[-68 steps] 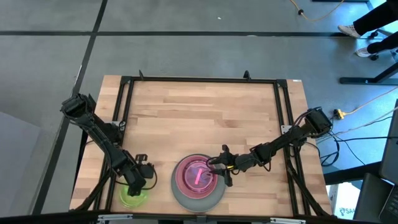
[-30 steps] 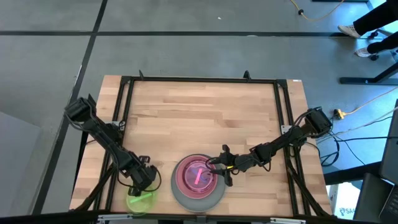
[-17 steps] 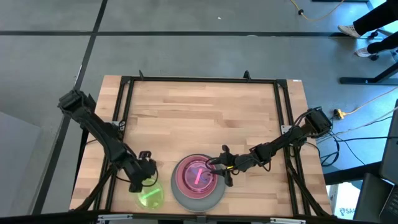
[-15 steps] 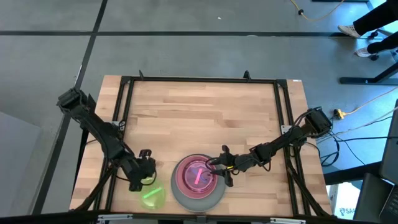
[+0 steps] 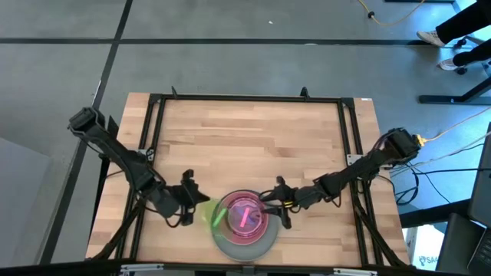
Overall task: Stack plastic plates
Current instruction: Stack the green plate on top of pink plate, then return to Home Position
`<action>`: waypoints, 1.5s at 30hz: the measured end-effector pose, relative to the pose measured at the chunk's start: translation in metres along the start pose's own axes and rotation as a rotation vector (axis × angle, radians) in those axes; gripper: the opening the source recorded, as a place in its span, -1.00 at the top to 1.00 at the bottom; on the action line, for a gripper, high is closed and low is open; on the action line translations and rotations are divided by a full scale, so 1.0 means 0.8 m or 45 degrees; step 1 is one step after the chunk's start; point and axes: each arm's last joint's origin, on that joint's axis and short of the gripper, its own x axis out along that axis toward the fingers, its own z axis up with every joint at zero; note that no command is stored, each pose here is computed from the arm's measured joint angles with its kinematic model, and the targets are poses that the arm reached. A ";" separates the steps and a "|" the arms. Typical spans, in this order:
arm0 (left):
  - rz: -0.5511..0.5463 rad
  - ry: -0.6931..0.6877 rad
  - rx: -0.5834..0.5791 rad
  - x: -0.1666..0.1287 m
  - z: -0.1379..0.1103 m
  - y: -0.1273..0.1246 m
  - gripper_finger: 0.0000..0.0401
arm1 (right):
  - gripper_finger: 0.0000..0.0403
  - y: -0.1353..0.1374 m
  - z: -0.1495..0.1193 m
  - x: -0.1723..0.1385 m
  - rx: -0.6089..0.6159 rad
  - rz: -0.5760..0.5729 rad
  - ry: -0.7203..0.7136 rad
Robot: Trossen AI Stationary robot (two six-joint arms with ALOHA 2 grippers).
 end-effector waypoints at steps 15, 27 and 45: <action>0.062 -0.192 0.117 0.096 0.013 -0.003 1.00 | 0.09 0.001 0.013 -0.014 0.012 -0.024 -0.009; -0.023 -0.108 0.085 0.119 0.009 0.006 0.66 | 0.09 0.001 0.012 -0.014 0.011 -0.027 -0.001; 0.072 -0.196 0.394 0.029 0.049 0.033 0.51 | 0.09 -0.006 0.014 -0.013 -0.034 -0.094 -0.015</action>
